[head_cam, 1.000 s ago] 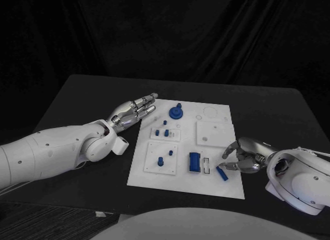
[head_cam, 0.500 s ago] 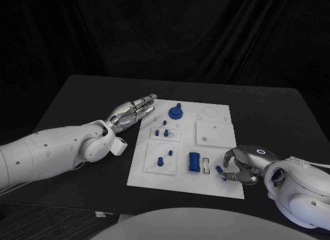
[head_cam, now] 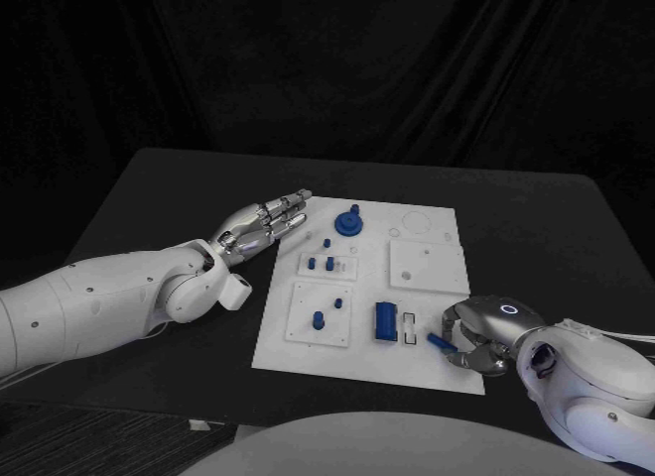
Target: Assemble the parts on the task board
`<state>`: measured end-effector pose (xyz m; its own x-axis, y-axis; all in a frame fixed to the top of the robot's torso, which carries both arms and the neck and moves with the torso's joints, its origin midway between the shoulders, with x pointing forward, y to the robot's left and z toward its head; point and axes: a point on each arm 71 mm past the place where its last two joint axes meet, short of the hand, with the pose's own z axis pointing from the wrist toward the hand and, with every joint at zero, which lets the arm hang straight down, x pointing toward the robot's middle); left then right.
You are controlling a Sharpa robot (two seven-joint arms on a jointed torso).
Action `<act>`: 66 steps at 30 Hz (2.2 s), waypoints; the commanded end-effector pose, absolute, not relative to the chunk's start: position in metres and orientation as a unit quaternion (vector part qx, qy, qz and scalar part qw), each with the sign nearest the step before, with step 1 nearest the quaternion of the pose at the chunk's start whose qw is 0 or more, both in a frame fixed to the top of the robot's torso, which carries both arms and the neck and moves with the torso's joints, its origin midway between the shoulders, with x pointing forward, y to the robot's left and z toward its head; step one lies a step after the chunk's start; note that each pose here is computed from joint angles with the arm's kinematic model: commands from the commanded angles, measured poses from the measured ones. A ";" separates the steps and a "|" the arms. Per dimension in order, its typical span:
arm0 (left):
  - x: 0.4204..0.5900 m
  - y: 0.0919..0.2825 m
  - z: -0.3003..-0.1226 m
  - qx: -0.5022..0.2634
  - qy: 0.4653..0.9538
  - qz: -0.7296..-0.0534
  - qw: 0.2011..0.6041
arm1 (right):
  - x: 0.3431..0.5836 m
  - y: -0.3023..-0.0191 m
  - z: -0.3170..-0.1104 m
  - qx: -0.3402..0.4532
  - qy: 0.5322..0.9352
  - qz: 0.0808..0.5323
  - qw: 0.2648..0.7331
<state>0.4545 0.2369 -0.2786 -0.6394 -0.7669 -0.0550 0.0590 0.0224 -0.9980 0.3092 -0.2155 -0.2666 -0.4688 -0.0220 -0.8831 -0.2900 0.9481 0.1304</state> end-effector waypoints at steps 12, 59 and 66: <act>0.453 0.236 -0.280 -0.277 0.640 -0.646 0.310 | 0.310 -0.218 -0.265 -0.089 0.815 0.157 0.551; 0.453 0.231 -0.283 -0.279 0.648 -0.643 0.297 | 0.350 -0.233 -0.212 -0.063 0.708 0.200 0.674; 0.453 0.231 -0.283 -0.279 0.648 -0.643 0.297 | 0.351 -0.245 -0.236 0.046 0.838 0.142 0.526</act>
